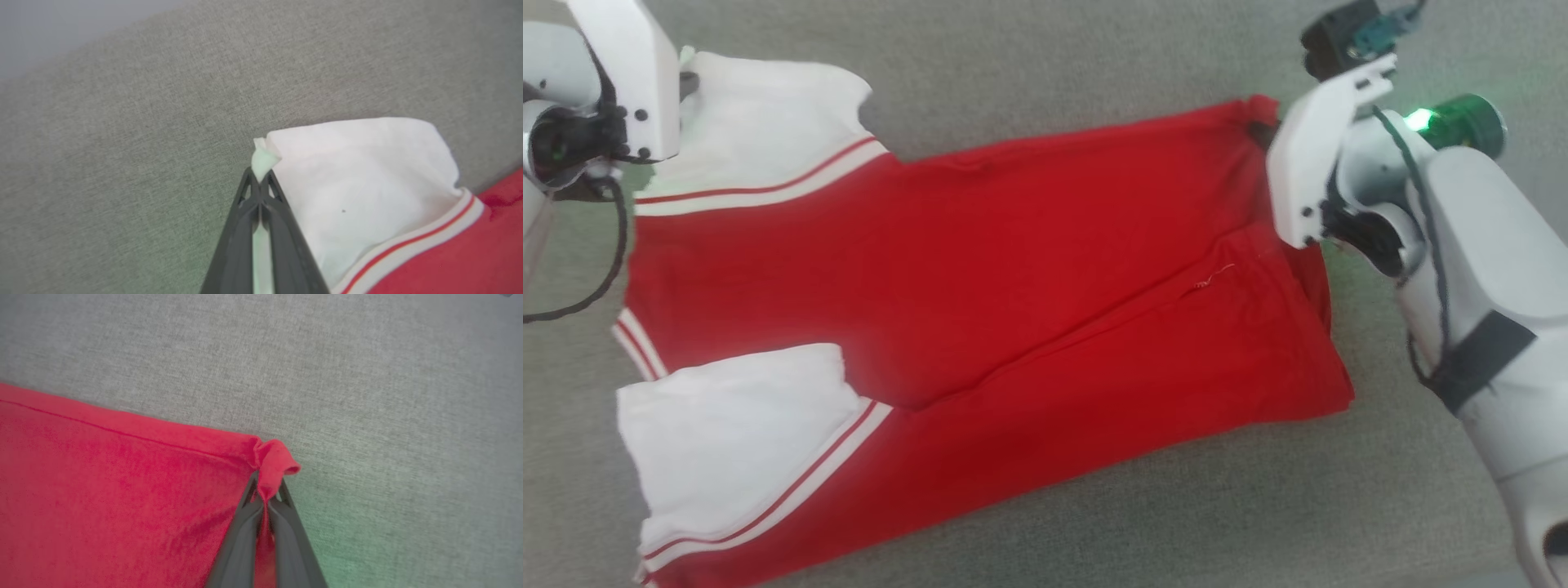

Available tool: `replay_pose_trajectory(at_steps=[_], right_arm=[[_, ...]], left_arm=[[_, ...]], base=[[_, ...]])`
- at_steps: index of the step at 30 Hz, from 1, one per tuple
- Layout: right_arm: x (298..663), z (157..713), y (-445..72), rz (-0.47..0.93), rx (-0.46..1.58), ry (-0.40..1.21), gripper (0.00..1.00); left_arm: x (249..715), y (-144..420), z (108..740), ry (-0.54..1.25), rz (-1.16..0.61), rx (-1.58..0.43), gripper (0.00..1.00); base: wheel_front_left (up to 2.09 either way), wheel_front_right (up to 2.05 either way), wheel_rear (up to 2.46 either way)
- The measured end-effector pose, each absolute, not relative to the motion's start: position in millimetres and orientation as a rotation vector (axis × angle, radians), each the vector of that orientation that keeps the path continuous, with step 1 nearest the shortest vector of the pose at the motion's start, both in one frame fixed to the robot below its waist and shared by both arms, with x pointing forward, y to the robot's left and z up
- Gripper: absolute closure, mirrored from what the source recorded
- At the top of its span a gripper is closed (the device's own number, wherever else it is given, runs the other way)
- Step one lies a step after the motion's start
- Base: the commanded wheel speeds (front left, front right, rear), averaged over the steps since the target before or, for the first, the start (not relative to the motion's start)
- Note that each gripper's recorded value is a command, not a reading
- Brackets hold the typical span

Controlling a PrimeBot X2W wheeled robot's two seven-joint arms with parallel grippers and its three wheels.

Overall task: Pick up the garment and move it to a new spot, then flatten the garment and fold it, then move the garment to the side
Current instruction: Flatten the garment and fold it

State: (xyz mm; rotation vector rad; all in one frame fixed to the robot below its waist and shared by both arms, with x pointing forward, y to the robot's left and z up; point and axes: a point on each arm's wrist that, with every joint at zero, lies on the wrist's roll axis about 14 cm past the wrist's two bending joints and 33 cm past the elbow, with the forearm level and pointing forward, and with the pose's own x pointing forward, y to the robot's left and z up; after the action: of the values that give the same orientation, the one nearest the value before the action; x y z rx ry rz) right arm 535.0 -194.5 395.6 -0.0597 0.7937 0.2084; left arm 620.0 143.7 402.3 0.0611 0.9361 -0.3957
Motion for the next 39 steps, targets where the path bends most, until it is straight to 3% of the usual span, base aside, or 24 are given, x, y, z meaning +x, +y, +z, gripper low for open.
replay_pose_trajectory(at_steps=[8, 18, 30, 36, 37, 38, 39], right_arm=[[528.0, 429.2, -199.5, 0.231, -0.085, 0.689, 1.00], [496.2, 449.0, -192.6, 0.285, -0.069, 0.666, 1.00], [443.3, 429.3, -195.2, 0.291, -0.036, 0.786, 1.00], [427.6, 417.4, -190.0, 0.291, -0.039, 0.824, 1.00], [427.3, 417.6, -190.4, 0.286, -0.038, 0.822, 0.80], [426.9, 417.5, -190.2, 0.282, -0.032, 0.820, 0.51], [425.8, 416.9, -188.9, 0.282, -0.028, 0.821, 0.00]], left_arm=[[600.9, 151.8, 458.5, 0.866, -0.423, 0.105, 1.00], [531.3, 169.5, 491.7, 0.850, -0.419, 0.140, 1.00], [417.8, 164.4, 470.6, 0.975, -0.438, 0.097, 1.00], [388.7, 159.6, 448.1, 1.036, -0.439, 0.035, 1.00], [384.9, 159.3, 444.1, 1.046, -0.439, 0.026, 1.00], [384.2, 158.8, 442.2, 1.034, -0.445, 0.030, 0.84], [385.8, 157.8, 442.6, 1.014, -0.447, 0.028, 0.56]], base=[[0.00, 0.00, 0.00], [0.00, 0.00, 0.00], [0.00, 0.00, 0.00], [0.00, 0.00, 0.00], [0.00, 0.00, 0.00], [0.00, 0.00, 0.00], [0.00, 0.00, 0.00]])
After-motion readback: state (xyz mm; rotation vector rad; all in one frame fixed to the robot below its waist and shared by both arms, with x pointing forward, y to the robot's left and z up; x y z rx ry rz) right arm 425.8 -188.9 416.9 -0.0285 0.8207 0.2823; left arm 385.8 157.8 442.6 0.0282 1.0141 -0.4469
